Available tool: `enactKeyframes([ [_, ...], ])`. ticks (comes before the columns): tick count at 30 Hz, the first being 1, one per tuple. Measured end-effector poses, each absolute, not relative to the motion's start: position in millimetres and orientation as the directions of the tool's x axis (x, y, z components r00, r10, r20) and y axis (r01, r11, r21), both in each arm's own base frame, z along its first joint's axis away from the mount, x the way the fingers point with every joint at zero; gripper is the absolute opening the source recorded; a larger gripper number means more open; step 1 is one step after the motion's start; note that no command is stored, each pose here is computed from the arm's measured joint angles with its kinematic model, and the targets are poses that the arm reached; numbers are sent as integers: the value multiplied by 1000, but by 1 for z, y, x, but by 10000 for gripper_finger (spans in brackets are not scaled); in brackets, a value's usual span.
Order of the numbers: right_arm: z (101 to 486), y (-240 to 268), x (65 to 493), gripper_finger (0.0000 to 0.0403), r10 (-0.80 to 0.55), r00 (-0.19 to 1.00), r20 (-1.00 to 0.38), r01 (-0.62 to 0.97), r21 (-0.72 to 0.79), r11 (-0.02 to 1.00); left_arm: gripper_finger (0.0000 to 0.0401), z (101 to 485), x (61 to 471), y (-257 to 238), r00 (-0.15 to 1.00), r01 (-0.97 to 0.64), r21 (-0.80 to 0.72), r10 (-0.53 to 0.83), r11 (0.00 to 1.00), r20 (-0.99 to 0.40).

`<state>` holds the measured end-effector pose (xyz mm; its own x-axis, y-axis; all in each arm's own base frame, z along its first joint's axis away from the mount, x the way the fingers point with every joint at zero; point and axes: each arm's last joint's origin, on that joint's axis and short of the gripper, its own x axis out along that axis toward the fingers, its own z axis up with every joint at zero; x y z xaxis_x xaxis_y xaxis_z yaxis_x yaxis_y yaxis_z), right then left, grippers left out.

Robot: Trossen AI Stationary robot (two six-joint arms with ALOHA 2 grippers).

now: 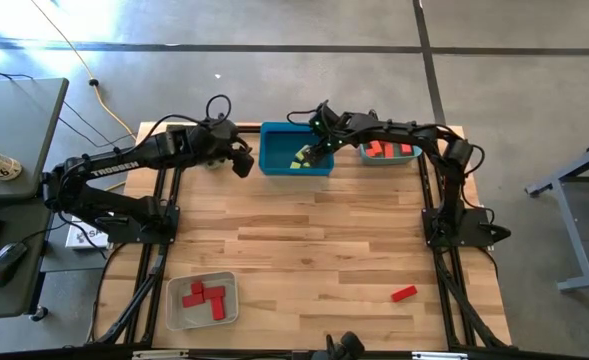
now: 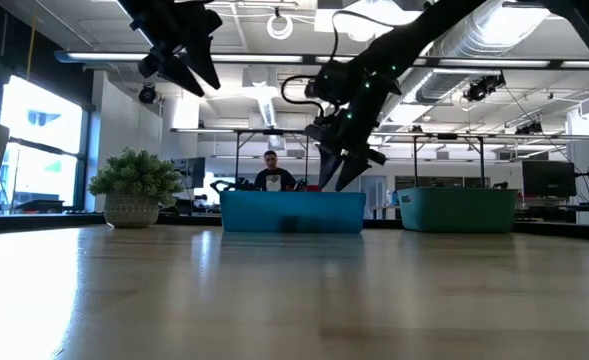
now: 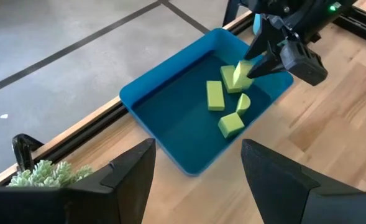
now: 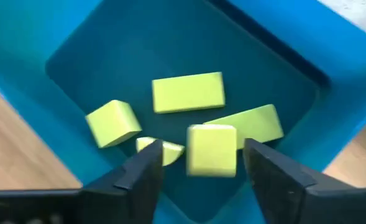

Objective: Sort & place blocks by color
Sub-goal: Put the green block into the blue bin, then put the red block into the gray bin

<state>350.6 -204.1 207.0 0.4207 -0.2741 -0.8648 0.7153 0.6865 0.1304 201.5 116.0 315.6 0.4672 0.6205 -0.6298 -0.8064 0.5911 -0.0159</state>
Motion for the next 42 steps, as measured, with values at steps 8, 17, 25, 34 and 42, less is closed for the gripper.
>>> enactKeyframes([
  [8, 217, -202, 351, 250, -228, 480, -847, 667, 183, 722, 227, 315, 201, 116, 466, -807, -15, 620, 590, -632],
  [17, 258, -174, 343, 241, -208, 546, -812, 544, 155, 824, 227, 315, 201, 116, 464, -808, -13, 622, 590, -631],
  [25, 281, -132, 328, 240, -104, 492, -864, 471, 164, 867, 227, 315, 201, 116, 464, -802, 0, 622, 597, -631],
  [34, 289, -73, 311, 240, 9, 314, -949, 366, 130, 922, 227, 315, 202, 115, 496, -764, -2, 585, 646, -641],
  [42, 278, -14, 302, 240, 70, 151, -986, 317, 115, 941, 227, 314, 206, 109, 567, -698, -65, 494, 713, -659],
])
